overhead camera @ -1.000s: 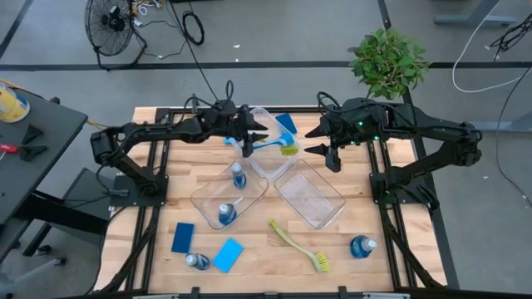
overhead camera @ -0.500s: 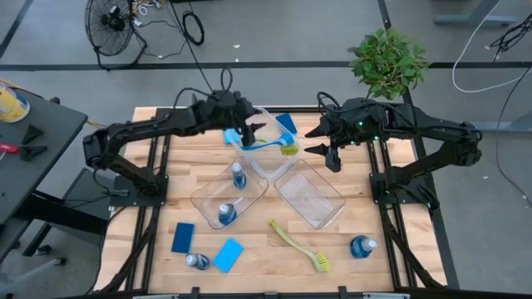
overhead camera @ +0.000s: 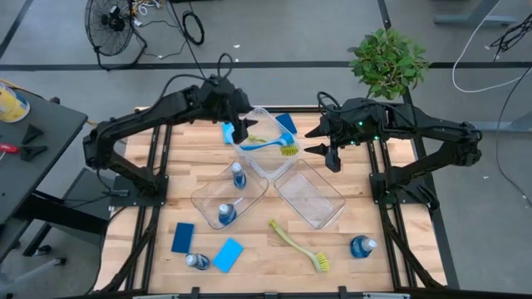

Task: Pick & Place Kitchen Sink Supplies
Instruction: Put the blue dishwashing liquid into the left transparent bin

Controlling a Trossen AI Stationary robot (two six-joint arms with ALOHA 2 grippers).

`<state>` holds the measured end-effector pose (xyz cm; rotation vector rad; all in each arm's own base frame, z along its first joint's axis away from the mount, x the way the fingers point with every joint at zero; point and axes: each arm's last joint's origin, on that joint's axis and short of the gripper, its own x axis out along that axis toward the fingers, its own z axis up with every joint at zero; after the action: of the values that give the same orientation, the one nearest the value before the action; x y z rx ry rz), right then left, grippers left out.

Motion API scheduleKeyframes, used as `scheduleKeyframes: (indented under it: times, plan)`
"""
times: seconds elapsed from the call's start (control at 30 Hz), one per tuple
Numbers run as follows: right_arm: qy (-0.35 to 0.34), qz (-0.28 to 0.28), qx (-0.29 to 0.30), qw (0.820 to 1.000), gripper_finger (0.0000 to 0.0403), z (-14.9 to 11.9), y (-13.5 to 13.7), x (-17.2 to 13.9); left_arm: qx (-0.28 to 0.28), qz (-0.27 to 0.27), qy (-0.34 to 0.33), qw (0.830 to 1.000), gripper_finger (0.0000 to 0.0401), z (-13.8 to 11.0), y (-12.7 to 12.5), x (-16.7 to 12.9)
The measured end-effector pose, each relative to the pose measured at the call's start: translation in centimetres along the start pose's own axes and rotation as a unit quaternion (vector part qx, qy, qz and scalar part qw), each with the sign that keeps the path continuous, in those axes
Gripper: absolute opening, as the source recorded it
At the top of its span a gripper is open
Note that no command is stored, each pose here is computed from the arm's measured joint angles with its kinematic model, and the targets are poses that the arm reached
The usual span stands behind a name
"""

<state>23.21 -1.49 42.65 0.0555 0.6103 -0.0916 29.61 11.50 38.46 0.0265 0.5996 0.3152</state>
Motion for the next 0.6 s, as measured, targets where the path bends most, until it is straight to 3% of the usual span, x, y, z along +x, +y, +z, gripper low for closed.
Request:
scheduleKeyframes:
  times: [0.43,0.6]
  plan:
    - [0.039,0.006,-0.001,0.999,0.0208,-0.7,0.0,0.0,0.041,-0.065,0.005,0.997,0.0222,0.8,-4.7,-1.0]
    - [0.056,0.035,0.001,0.998,0.0208,-1.1,0.2,-0.1,0.032,-0.092,0.003,0.995,0.0222,0.9,-6.8,-1.3]
